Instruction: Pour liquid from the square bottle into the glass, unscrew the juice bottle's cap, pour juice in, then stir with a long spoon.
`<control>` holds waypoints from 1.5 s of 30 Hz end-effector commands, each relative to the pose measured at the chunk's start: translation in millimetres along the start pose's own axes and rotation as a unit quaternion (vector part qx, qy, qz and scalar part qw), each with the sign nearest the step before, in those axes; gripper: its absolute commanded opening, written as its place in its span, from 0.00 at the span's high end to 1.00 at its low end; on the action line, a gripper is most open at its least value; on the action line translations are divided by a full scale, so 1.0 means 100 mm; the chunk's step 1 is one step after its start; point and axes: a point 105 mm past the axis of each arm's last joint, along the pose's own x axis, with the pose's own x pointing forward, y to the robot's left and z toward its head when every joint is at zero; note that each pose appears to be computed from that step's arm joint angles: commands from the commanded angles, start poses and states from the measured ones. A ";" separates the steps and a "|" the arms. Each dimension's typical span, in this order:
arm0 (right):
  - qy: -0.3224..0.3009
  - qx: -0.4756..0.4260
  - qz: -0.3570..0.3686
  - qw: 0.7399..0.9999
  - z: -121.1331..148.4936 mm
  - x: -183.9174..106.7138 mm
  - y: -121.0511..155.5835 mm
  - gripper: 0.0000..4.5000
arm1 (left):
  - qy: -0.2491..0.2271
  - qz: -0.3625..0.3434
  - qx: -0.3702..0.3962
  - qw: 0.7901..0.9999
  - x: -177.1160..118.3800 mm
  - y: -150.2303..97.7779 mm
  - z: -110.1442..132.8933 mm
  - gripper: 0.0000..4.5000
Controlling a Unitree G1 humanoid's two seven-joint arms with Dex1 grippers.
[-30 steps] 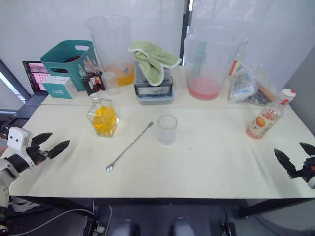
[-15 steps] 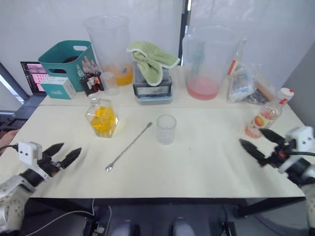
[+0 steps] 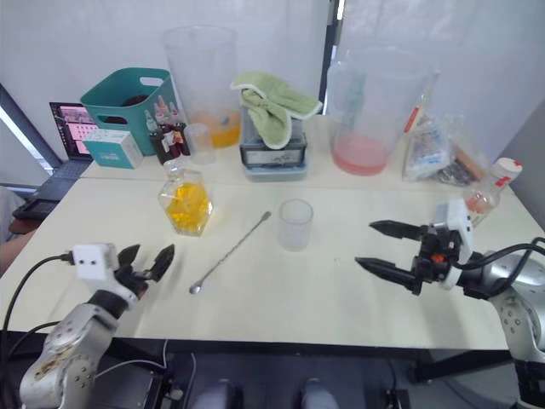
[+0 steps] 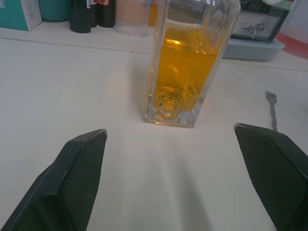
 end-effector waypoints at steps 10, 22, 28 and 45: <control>0.022 -0.045 0.035 0.998 0.05 0.06 0.10 0.01 | 0.010 0.002 0.058 0.998 0.38 -0.09 0.32 0.00; 0.024 -0.046 0.027 0.998 -0.01 0.10 0.20 0.01 | 0.006 -0.006 0.098 0.995 0.83 -0.24 0.43 0.00; 0.021 -0.043 0.024 0.999 -0.02 0.12 0.21 0.01 | -0.005 0.020 0.114 0.993 1.10 -0.32 0.50 0.00; 0.015 -0.044 -0.002 0.999 -0.02 0.13 0.21 0.00 | -0.081 -0.048 0.086 0.992 1.18 -0.34 0.80 0.34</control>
